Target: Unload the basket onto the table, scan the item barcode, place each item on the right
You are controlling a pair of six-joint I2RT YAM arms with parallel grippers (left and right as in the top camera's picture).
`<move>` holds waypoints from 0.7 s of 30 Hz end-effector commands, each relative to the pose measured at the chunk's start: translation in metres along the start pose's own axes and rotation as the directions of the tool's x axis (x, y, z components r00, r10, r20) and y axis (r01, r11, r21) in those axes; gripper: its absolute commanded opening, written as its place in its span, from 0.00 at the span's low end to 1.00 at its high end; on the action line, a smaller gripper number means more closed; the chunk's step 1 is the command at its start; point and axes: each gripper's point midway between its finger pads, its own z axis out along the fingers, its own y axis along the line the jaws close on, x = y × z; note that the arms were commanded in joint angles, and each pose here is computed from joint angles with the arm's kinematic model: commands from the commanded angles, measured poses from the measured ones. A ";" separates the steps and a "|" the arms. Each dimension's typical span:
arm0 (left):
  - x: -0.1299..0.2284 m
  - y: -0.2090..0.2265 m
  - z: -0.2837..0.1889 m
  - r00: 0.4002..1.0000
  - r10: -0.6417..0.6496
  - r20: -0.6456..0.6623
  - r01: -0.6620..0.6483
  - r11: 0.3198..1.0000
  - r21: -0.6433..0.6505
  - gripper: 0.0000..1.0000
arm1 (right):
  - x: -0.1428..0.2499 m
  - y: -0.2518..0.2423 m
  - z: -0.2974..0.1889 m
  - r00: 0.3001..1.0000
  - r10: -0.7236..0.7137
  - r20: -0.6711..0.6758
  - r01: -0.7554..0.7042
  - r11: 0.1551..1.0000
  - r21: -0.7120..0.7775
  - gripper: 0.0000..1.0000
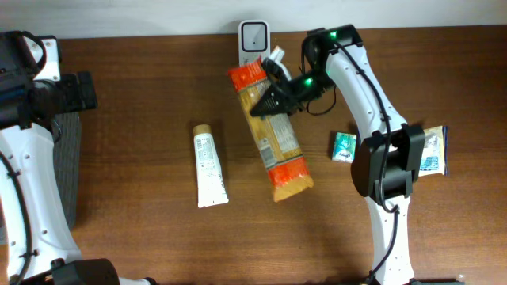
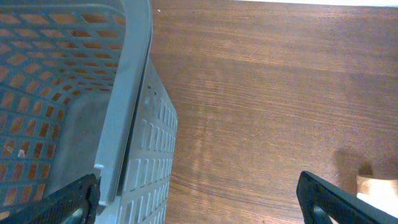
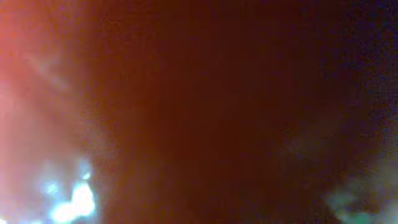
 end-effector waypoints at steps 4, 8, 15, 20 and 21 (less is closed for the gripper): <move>-0.002 0.001 -0.001 1.000 -0.010 0.007 0.010 1.000 -0.001 0.99 | -0.020 0.086 -0.053 0.981 0.004 0.192 0.044 0.969 -0.243 0.04; -0.002 0.001 -0.001 1.000 -0.010 0.007 0.010 1.000 -0.001 0.99 | -0.012 0.117 -0.088 0.960 -0.072 0.272 0.130 0.971 -0.202 0.04; -0.002 0.001 -0.001 1.000 -0.009 0.007 0.009 1.000 -0.001 0.99 | -0.006 0.133 -0.108 0.937 -0.142 0.320 0.198 0.969 -0.149 0.04; -0.002 0.001 -0.001 1.000 -0.010 0.007 0.010 1.000 -0.001 0.99 | -0.028 0.047 -0.108 0.953 -0.172 0.249 0.061 0.915 0.398 0.04; -0.002 0.001 -0.001 1.000 -0.009 0.007 0.009 1.000 -0.001 0.99 | -0.036 0.047 -0.107 0.945 -0.219 0.243 0.082 0.878 0.471 0.04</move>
